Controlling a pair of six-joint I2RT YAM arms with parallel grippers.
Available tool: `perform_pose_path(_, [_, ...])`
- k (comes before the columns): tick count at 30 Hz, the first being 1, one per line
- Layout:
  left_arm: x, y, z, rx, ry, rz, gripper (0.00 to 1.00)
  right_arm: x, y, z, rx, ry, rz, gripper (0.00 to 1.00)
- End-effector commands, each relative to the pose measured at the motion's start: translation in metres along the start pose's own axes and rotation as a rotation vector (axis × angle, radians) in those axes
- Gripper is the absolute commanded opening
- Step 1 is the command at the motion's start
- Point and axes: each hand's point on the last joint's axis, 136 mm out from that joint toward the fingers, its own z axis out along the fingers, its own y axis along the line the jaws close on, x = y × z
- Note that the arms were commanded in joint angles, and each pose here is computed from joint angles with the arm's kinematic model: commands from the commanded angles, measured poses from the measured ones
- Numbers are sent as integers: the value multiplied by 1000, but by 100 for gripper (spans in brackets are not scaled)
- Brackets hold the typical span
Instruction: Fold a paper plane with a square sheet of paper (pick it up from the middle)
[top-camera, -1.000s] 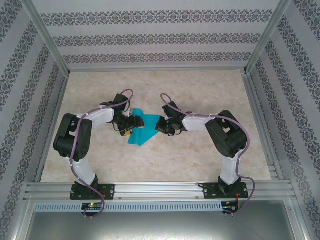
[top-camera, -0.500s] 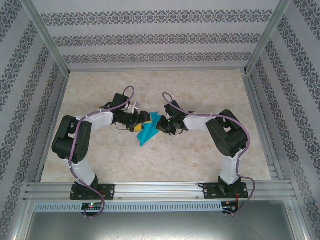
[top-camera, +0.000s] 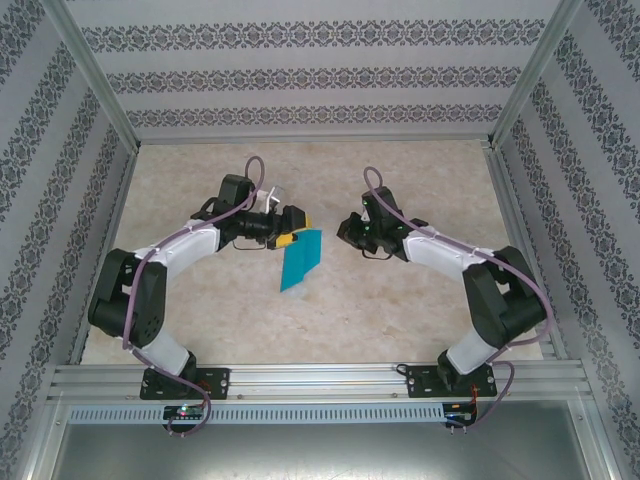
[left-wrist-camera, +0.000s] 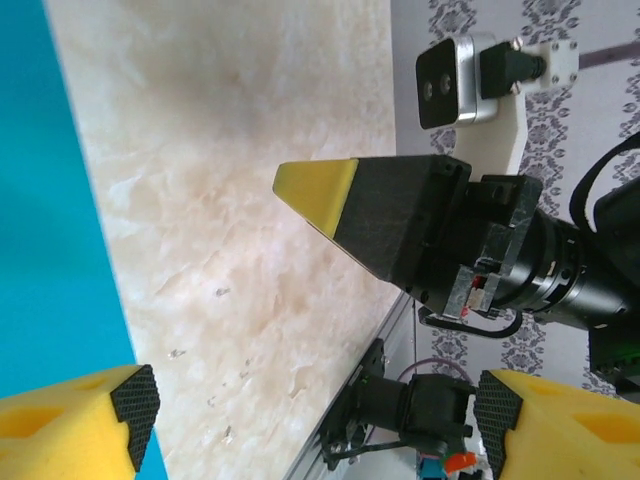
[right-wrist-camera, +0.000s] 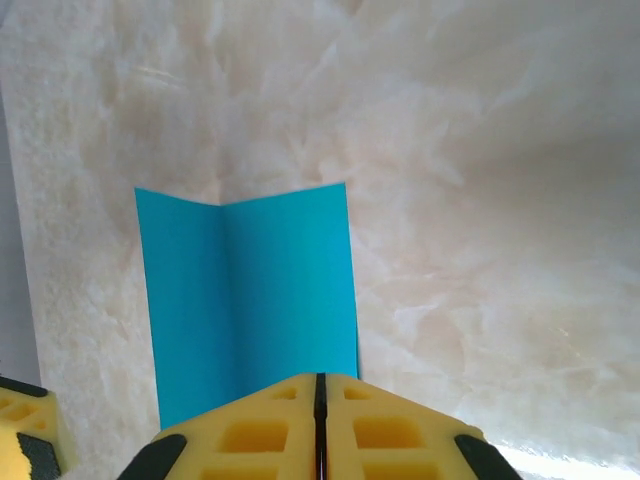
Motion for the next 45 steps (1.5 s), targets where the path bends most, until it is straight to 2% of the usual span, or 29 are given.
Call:
perform_pose_path(1, [-14,-3,-16,-88,-72,15,86,0,1,-8,47,-11,-64,10])
perform_pose_path(5, [-21,31,-33,-233,-149,-46,88,10,34,-6,5,9,-148,11])
perform_pose_path(11, [-20,91,-58,-403,-233,-224,87,40,79,10,-44,58,-245,11])
perform_pose_path(18, [-7,142,-89,-598,-275,-366,92,87,90,55,61,200,-311,12])
perform_pose_path(24, [0,155,-97,-639,-285,-399,99,110,76,87,127,301,-307,12])
perform_pose_path(32, [-2,154,-92,-619,-262,-390,100,129,55,108,166,423,-343,11])
perform_pose_path(38, [-4,150,-85,-575,-243,-384,100,138,28,103,212,508,-414,11])
perform_pose_path(45, [-6,145,-81,-532,-236,-372,100,149,-7,74,209,675,-644,11])
